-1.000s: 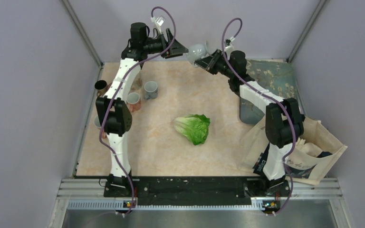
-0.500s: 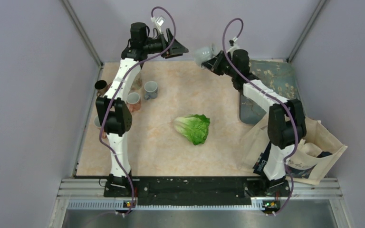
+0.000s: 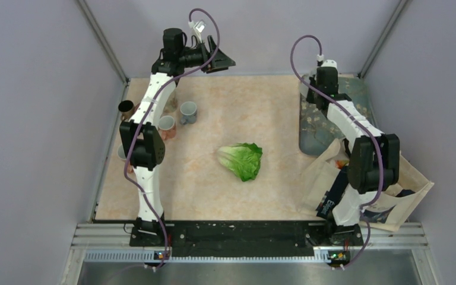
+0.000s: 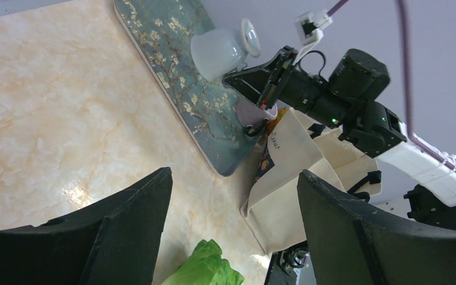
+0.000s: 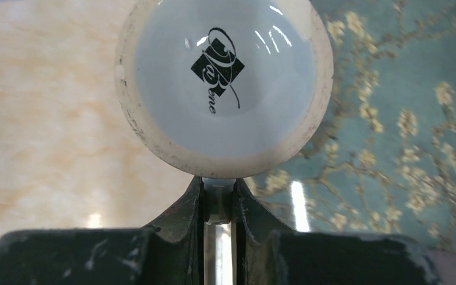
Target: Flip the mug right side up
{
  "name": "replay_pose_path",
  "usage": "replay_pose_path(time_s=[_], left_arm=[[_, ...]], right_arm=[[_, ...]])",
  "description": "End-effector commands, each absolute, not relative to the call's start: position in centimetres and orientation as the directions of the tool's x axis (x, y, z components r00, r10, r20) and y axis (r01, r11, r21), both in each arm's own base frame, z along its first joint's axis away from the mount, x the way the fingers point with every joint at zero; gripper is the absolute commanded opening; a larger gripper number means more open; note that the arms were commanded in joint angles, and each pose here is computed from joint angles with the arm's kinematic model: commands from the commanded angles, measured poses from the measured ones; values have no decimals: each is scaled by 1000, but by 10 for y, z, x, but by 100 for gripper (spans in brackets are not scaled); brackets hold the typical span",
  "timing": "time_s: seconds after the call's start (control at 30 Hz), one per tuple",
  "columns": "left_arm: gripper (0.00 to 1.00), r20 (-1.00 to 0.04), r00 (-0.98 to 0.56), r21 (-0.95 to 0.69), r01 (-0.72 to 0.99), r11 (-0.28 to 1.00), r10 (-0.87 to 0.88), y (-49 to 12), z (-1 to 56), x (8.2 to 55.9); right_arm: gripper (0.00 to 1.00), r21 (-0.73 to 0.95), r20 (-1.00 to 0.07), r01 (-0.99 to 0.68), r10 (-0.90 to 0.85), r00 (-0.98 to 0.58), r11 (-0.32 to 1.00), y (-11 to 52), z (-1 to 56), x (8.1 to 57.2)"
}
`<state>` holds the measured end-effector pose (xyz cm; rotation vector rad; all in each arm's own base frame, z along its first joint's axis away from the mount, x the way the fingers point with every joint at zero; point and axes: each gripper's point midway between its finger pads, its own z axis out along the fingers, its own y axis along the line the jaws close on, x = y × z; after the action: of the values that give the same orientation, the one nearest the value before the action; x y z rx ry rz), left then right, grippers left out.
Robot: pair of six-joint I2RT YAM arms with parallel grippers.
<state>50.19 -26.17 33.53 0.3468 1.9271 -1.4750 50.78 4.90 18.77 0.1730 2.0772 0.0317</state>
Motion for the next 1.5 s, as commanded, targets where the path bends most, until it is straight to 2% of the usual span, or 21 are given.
replay_pose_path(time_s=[0.0, 0.4, 0.53, 0.57, 0.7, 0.77, 0.83, 0.87, 0.9, 1.0, 1.27, 1.47], left_arm=[[82, -724, -662, -686, 664, 298, -193, -260, 377, 485], [82, -724, -662, -686, 664, 298, -193, -260, 377, 485], [82, -724, -662, -686, 664, 298, -193, -260, 377, 485], [82, -724, -662, -686, 664, 298, -193, -260, 377, 485], [82, -724, -662, -686, 664, 298, -193, -260, 377, 485], [82, -724, -662, -686, 664, 298, -193, -260, 377, 485], [82, -724, -662, -686, 664, 298, -193, -260, 377, 485], [79, -867, -480, -203, 588, 783, 135, -173, 285, 509], [79, -852, -477, -117, 576, 809, 216, -157, 274, 505], [79, -850, -474, -95, 568, 818, 230, -153, 271, 506], [80, -865, -448, -23, 484, 874, 225, -135, 270, 515], [80, -863, -454, -32, 488, 872, 222, -136, 268, 513]], right_arm=[[0, -51, -881, 181, 41, -471, 982, 2, 186, 513], [0, -13, -775, 214, 125, -619, 977, -18, 93, 526], [0, 23, -761, 252, 181, -623, 967, -22, 83, 522], [4, 22, -761, 260, 185, -622, 965, -23, 84, 521], [47, 23, -770, 258, 182, -611, 966, -23, 98, 517], [58, 23, -780, 259, 180, -600, 966, -24, 110, 517], [64, 27, -795, 261, 179, -580, 965, -24, 126, 517], [66, 32, -805, 255, 176, -566, 966, -24, 135, 517], [71, 39, -813, 244, 173, -556, 969, -22, 143, 517], [87, 55, -839, 197, 152, -523, 979, -16, 169, 516], [95, 65, -939, 103, 96, -331, 993, -8, 230, 505], [95, 53, -933, 107, 87, -349, 993, -9, 224, 500]])
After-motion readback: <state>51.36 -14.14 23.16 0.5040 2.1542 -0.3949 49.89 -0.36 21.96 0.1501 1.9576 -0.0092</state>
